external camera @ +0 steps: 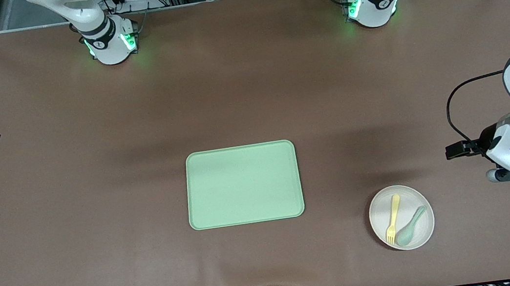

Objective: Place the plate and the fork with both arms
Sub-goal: 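Move the left gripper toward the white plate with spoon and fork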

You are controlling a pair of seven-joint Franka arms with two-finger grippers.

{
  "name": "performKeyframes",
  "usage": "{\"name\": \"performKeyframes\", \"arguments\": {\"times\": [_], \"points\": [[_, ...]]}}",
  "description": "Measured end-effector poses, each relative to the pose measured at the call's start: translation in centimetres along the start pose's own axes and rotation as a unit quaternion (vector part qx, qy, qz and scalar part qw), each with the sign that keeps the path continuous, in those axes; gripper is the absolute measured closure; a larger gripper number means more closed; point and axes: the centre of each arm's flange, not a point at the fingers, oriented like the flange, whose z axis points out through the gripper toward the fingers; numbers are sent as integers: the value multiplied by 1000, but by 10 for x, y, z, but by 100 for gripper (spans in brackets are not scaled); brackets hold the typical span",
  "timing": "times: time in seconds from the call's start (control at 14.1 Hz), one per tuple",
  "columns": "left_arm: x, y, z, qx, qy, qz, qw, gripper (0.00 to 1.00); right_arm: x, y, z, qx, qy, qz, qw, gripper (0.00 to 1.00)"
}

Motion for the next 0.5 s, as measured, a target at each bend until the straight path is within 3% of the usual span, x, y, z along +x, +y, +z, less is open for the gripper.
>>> {"name": "performKeyframes", "arguments": {"times": [0.5], "points": [[21, -5, 54, -2, 23, -17, 1000, 0, 0, 0, 0, 0, 0, 0, 1000, 0]]}}
